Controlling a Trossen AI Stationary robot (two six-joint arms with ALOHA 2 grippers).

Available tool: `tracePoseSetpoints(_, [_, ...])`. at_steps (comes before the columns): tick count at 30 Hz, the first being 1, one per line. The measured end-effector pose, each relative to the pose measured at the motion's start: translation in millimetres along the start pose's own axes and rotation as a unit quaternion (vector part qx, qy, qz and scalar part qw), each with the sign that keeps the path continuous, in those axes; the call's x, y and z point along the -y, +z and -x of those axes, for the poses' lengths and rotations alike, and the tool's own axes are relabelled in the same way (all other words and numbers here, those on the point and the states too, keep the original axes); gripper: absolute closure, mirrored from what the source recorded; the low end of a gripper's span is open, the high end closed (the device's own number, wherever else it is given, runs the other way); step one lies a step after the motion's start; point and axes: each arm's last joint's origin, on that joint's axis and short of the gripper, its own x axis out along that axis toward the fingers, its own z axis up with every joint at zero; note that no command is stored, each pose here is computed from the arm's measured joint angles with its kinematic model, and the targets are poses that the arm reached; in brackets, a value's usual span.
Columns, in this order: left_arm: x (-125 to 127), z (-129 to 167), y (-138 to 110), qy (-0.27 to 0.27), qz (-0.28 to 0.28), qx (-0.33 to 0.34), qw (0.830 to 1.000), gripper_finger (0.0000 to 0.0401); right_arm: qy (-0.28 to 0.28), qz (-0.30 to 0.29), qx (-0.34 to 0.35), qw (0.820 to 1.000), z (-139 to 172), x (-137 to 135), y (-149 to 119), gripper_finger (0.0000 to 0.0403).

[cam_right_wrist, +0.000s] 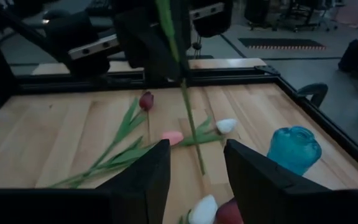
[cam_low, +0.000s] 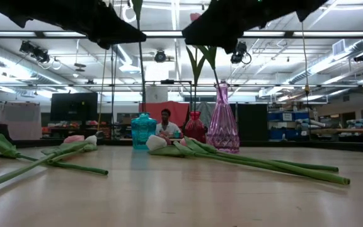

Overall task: Sort flowers into vase by color
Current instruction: Put the top red tulip into the blue vase

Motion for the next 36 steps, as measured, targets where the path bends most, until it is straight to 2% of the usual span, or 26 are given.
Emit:
tracePoseSetpoints(4, [-10.4, -3.2, -2.2, 0.017, -0.01, -0.01, 1.0, 0.0386, 0.01, -0.017, -0.005, 1.0, 0.5, 2.3, -10.6, 0.0241])
tracePoseSetpoints(7, [-20.9, -5.7, -3.0, 0.007, -0.005, -0.011, 1.0, 0.0386, 0.018, -0.019, -0.006, 1.0, 7.0, 2.1, -12.0, 0.0241])
tracePoseSetpoints(11, [-37.1, -4.9, -0.9, 0.014, -0.005, -0.004, 1.0, 0.0386, 0.012, -0.01, 0.013, 1.0, 27.1, 1.6, -5.2, 0.0242])
tracePoseSetpoints(22, [-70.5, -6.2, -0.2, 0.08, 0.001, 0.004, 0.997, 0.0386, -0.001, 0.013, 0.072, 0.997, 79.7, 16.9, -0.4, 0.0243])
tracePoseSetpoints(30, [-93.0, -8.3, -0.8, 0.133, 0.012, 0.016, 0.991, 0.0386, -0.019, 0.027, 0.119, 0.992, 88.3, 25.7, -3.9, 0.0243])
tracePoseSetpoints(36, [-101.5, -8.2, -2.4, 0.152, 0.014, 0.013, 0.988, 0.0386, -0.023, 0.04, 0.128, 0.991, 88.0, 26.7, -2.9, 0.0243])
